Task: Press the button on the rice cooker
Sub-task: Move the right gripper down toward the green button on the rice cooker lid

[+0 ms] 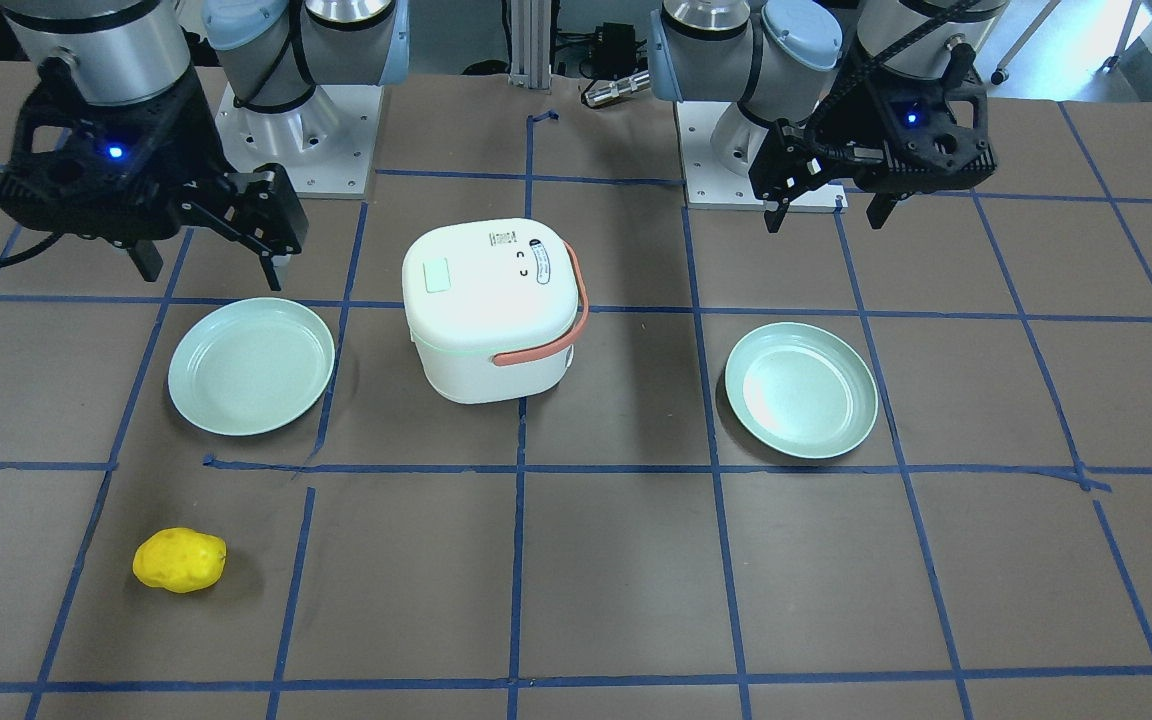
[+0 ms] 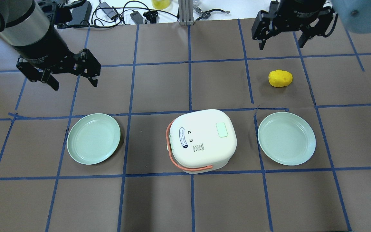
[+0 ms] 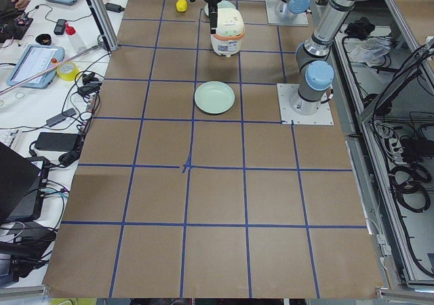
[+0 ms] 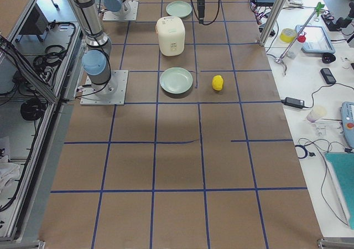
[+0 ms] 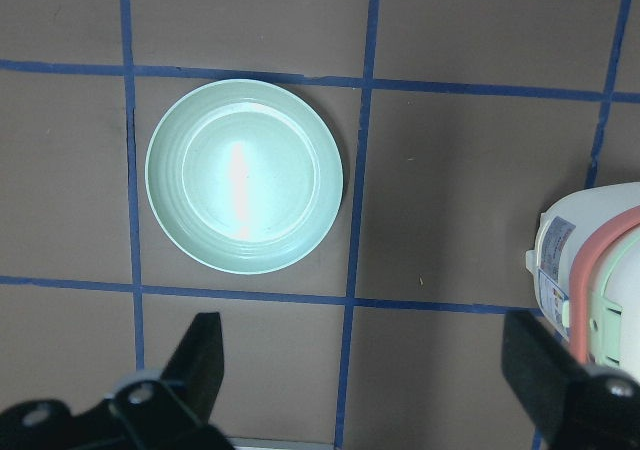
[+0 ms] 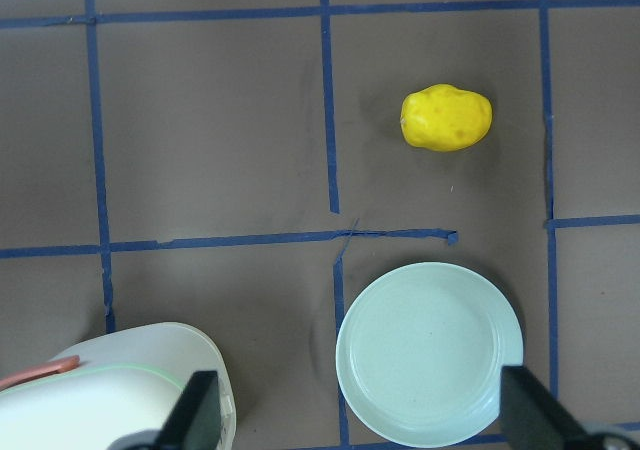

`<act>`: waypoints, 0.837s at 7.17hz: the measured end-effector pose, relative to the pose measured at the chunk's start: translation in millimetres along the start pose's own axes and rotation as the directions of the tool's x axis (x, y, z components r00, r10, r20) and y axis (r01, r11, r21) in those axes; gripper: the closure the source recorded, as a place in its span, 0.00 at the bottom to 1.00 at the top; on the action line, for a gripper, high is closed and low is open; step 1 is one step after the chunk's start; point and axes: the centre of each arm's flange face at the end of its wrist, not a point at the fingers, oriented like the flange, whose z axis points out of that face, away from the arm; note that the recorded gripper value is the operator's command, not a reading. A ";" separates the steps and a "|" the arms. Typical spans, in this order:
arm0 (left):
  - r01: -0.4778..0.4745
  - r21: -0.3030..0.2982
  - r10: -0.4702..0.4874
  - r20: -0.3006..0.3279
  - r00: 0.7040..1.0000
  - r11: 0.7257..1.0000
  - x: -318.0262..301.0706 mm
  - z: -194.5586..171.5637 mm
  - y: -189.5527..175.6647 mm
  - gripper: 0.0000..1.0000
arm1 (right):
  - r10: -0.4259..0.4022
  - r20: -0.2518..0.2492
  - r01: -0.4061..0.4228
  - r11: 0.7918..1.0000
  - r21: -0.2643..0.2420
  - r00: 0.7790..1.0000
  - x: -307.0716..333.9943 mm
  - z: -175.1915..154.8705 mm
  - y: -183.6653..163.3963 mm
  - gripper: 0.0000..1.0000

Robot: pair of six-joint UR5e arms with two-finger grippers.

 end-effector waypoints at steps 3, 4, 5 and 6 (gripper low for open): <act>0.000 0.000 0.000 0.000 1.000 1.000 0.0 0.0 0.0 0.00 | -0.080 0.012 0.081 0.994 -0.074 0.997 -44.0 40.4 49.7 1.00; 0.000 0.000 0.000 0.000 1.000 1.000 0.0 0.0 0.0 0.00 | -0.111 0.032 0.114 0.987 -0.110 0.993 -60.5 56.9 62.8 1.00; 0.000 0.000 0.000 0.000 1.000 1.000 0.0 0.0 0.0 0.00 | -0.136 0.056 0.143 0.979 -0.146 0.989 -75.5 76.5 76.6 1.00; 0.000 0.000 0.000 0.000 1.000 1.000 0.0 0.0 0.0 0.00 | -0.150 0.068 0.159 0.972 -0.171 0.986 -83.3 91.8 86.5 1.00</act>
